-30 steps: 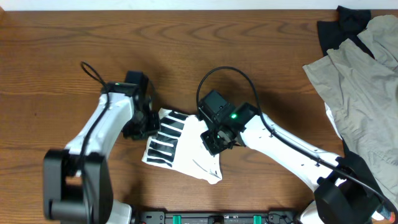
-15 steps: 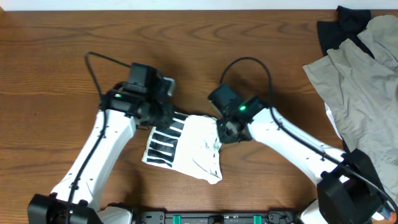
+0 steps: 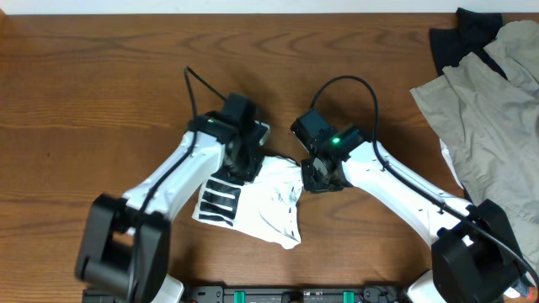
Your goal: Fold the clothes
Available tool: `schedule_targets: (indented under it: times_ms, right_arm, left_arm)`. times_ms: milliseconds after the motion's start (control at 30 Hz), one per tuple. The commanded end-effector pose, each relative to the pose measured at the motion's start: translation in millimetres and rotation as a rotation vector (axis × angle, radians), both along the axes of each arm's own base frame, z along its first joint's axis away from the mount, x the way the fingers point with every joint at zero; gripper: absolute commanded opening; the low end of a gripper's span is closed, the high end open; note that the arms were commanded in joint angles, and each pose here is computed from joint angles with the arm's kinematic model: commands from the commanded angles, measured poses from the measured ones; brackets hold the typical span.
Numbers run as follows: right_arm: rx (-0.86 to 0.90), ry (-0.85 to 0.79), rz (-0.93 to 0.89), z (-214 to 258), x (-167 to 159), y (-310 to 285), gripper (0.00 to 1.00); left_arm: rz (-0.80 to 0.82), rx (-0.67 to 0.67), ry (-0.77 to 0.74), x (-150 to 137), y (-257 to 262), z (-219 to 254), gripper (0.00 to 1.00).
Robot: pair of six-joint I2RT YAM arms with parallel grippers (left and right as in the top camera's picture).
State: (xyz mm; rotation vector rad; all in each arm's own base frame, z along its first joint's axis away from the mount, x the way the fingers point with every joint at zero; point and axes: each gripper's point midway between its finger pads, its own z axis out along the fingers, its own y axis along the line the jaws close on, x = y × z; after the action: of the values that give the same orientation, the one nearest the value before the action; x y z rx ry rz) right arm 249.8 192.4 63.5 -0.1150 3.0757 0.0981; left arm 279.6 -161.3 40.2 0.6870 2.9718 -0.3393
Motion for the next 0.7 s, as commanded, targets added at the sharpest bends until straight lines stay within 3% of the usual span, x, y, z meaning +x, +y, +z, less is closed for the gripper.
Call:
schedule_targets:
  times_ms: [0, 300, 400, 667]
  right_arm:
    - [0.052, -0.01, -0.012, 8.5, 3.0, 8.7, 0.24]
    - [0.06, -0.028, 0.003, 5.2, 8.7, 10.0, 0.26]
    - [0.057, -0.027, 0.013, 5.0, 8.1, 9.6, 0.26]
    - [0.002, -0.018, 0.016, 3.6, 4.4, -1.7, 0.26]
  left_arm:
    - [0.008, 0.041, 0.064, -5.2, 3.6, -21.5, 0.19]
    - [0.302, 0.078, 0.181, -8.6, 5.5, -47.1, 0.13]
    - [0.373, 0.065, 0.149, 4.3, 7.9, -47.5, 0.12]
    - [0.755, 0.051, 0.119, 42.9, 62.5, -47.9, 0.13]
